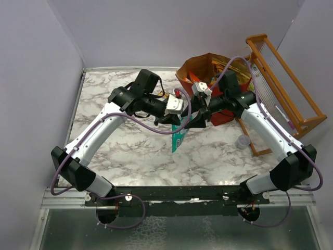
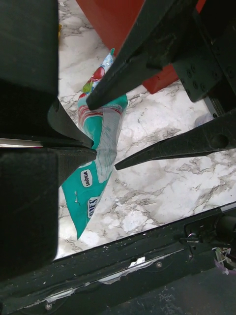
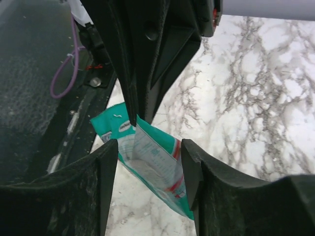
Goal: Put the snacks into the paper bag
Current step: Place the snack in the paper bag.
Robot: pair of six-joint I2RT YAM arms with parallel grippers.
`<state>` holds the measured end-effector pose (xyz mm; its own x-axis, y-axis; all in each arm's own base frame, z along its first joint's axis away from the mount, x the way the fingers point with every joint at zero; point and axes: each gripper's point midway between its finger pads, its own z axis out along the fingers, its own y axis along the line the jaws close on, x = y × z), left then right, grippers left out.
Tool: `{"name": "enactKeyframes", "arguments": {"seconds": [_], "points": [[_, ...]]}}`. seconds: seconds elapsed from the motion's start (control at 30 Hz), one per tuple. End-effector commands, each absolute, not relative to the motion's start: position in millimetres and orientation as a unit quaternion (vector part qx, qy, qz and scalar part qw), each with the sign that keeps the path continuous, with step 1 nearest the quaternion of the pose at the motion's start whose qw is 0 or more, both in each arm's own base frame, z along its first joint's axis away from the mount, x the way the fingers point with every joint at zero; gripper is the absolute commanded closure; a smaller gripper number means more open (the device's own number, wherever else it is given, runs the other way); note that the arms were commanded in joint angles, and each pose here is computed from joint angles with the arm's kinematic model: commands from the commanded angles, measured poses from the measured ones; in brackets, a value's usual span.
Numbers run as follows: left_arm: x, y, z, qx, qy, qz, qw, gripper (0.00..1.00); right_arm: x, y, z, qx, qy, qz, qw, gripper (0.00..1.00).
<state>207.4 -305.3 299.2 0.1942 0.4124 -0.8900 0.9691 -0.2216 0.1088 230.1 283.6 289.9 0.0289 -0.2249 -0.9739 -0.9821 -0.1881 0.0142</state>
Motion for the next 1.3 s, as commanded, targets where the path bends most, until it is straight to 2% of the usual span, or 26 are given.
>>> {"name": "enactKeyframes", "arguments": {"seconds": [0.0,0.07,0.2,0.33,0.5,0.57,0.7,0.93,1.27], "points": [[203.7,-311.2,317.6,0.693,0.47,-0.388,0.385,1.0,218.2,287.5,280.9,-0.601,0.486,0.513,0.373,0.51],[203.8,-311.0,317.3,0.693,0.471,-0.388,0.385,1.0,217.7,287.1,274.5,-0.601,0.489,0.514,0.369,0.55],[203.4,-310.7,316.7,0.693,0.472,-0.388,0.383,1.0,217.4,286.7,267.4,-0.6,0.492,0.514,0.365,0.59],[203.8,-310.4,314.6,0.694,0.472,-0.386,0.383,1.0,216.6,287.0,264.9,-0.598,0.492,0.519,0.361,0.68],[203.6,-310.1,313.0,0.693,0.474,-0.386,0.382,1.0,218.4,287.0,263.3,-0.595,0.499,0.515,0.363,0.87],[203.4,-309.9,311.8,0.693,0.475,-0.386,0.382,1.0,219.8,286.3,262.6,-0.594,0.504,0.508,0.368,0.97],[204.1,-308.2,311.2,0.691,0.479,-0.382,0.383,1.0,223.6,283.8,263.5,-0.592,0.517,0.487,0.381,0.99],[213.1,-295.5,319.7,0.681,0.492,-0.363,0.403,0.7,228.5,274.7,273.3,-0.586,0.541,0.442,0.41,0.99],[246.6,-243.6,358.9,0.63,0.53,-0.308,0.476,0.49,253.5,229.5,321.3,-0.53,0.579,0.367,0.498,0.99]]}}
